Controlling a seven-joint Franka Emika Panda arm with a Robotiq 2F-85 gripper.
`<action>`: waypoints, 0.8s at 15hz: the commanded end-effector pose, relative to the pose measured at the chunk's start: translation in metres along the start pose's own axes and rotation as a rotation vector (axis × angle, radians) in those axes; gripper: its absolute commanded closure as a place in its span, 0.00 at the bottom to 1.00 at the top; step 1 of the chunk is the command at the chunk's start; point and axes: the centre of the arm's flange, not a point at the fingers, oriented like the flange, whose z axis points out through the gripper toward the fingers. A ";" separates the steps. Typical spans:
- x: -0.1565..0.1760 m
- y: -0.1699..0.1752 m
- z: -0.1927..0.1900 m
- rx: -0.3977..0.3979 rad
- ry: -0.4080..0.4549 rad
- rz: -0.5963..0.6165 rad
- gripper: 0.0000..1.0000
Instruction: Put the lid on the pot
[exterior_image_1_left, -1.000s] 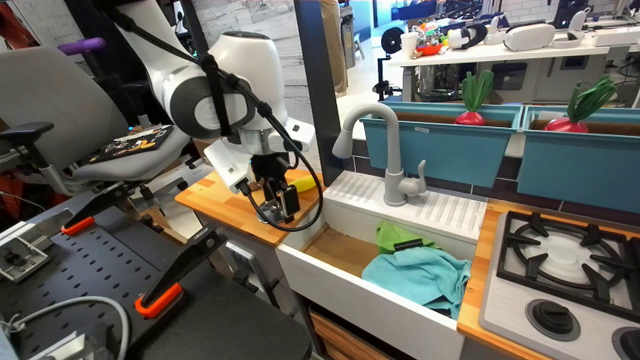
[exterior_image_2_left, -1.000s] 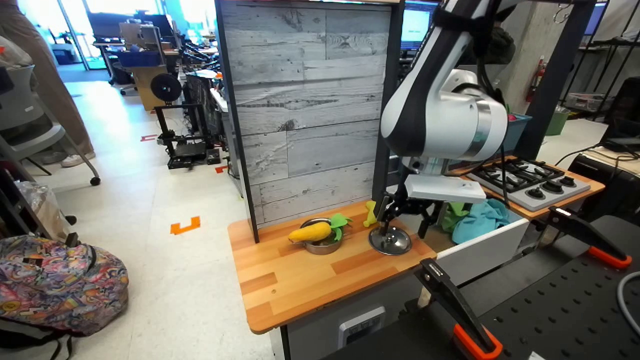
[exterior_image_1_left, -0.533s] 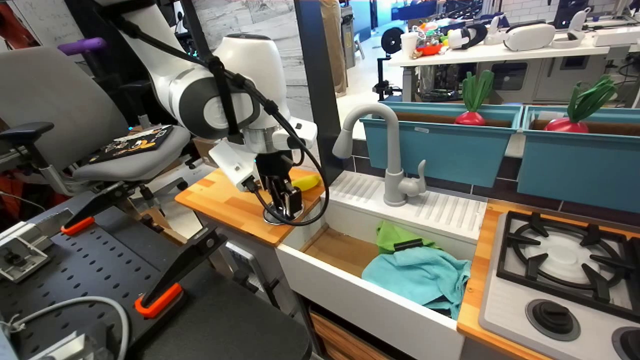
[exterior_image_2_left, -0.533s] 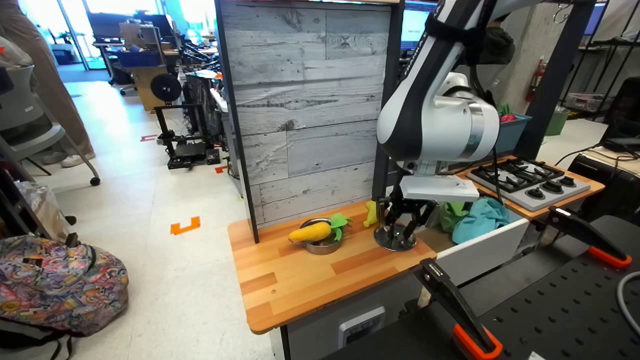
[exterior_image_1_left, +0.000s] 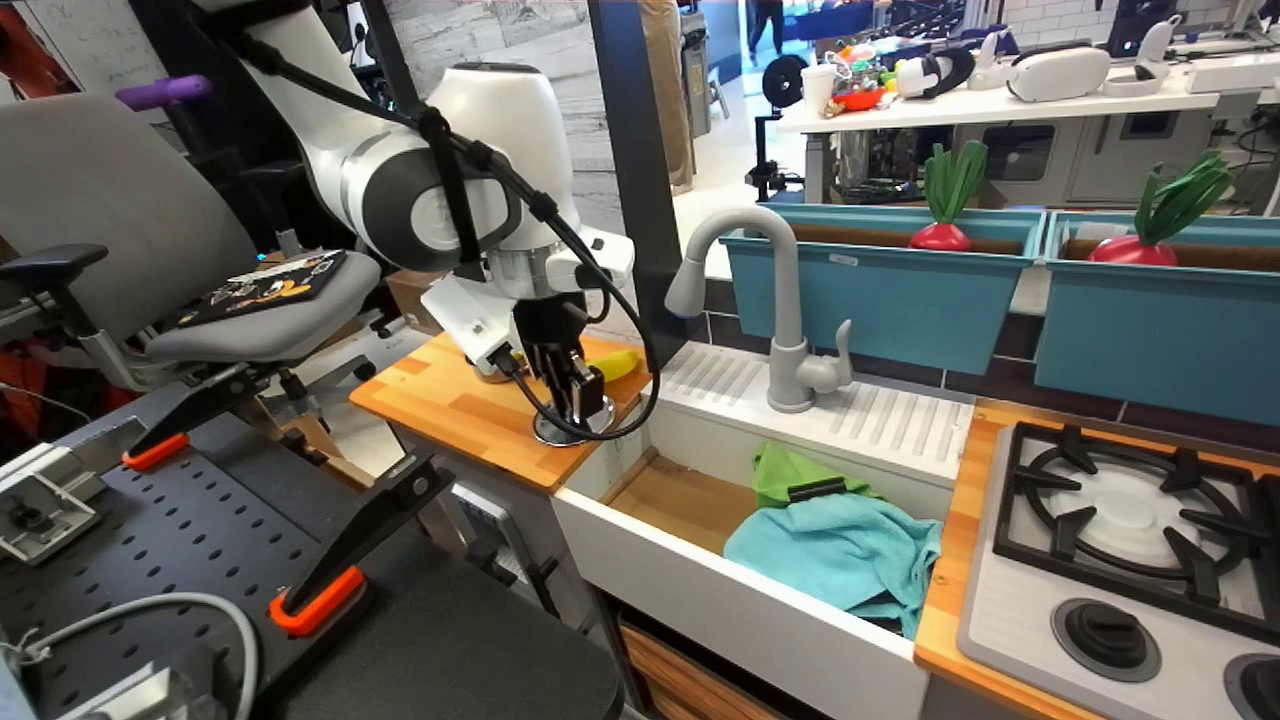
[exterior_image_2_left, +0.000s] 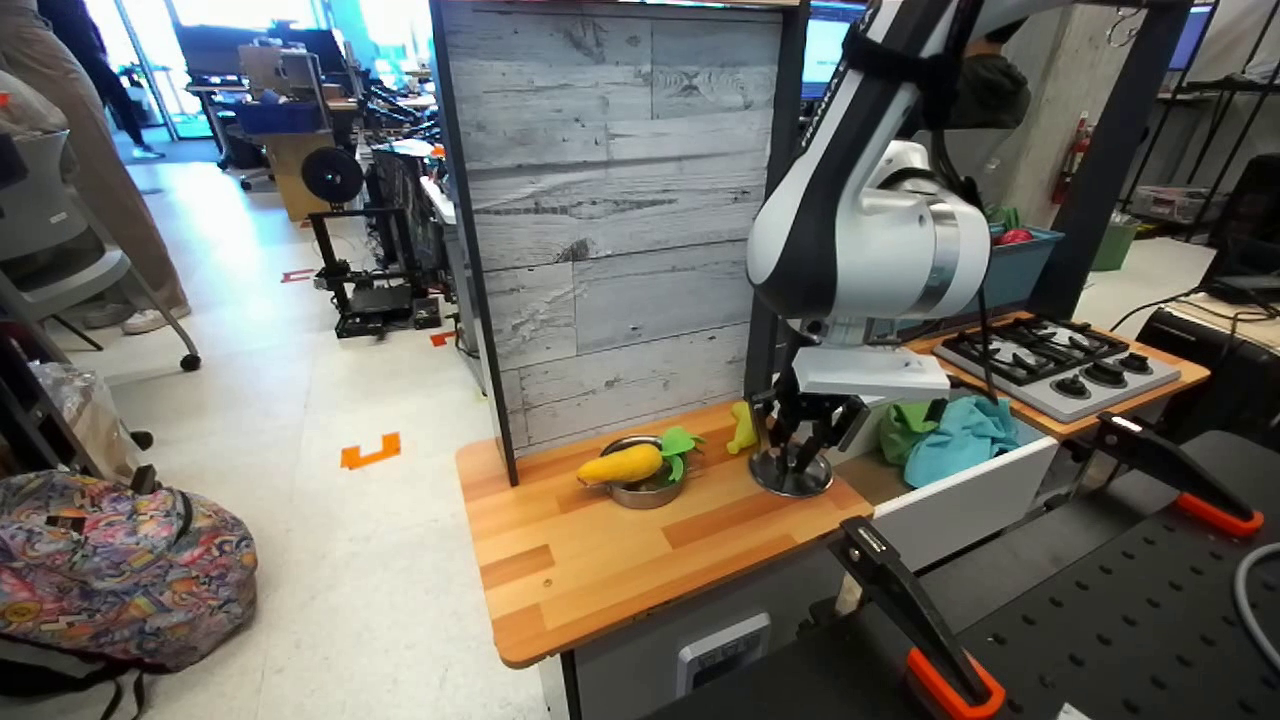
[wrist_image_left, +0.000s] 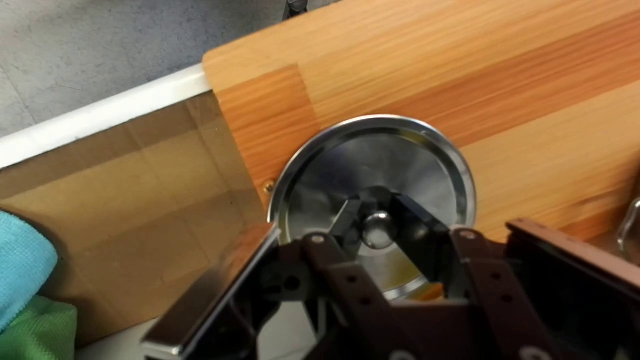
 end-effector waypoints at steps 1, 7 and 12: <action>-0.004 -0.003 -0.010 -0.001 0.001 0.005 0.98; -0.023 -0.039 -0.045 0.008 0.018 -0.043 0.98; -0.034 -0.087 -0.071 0.029 0.027 -0.104 0.98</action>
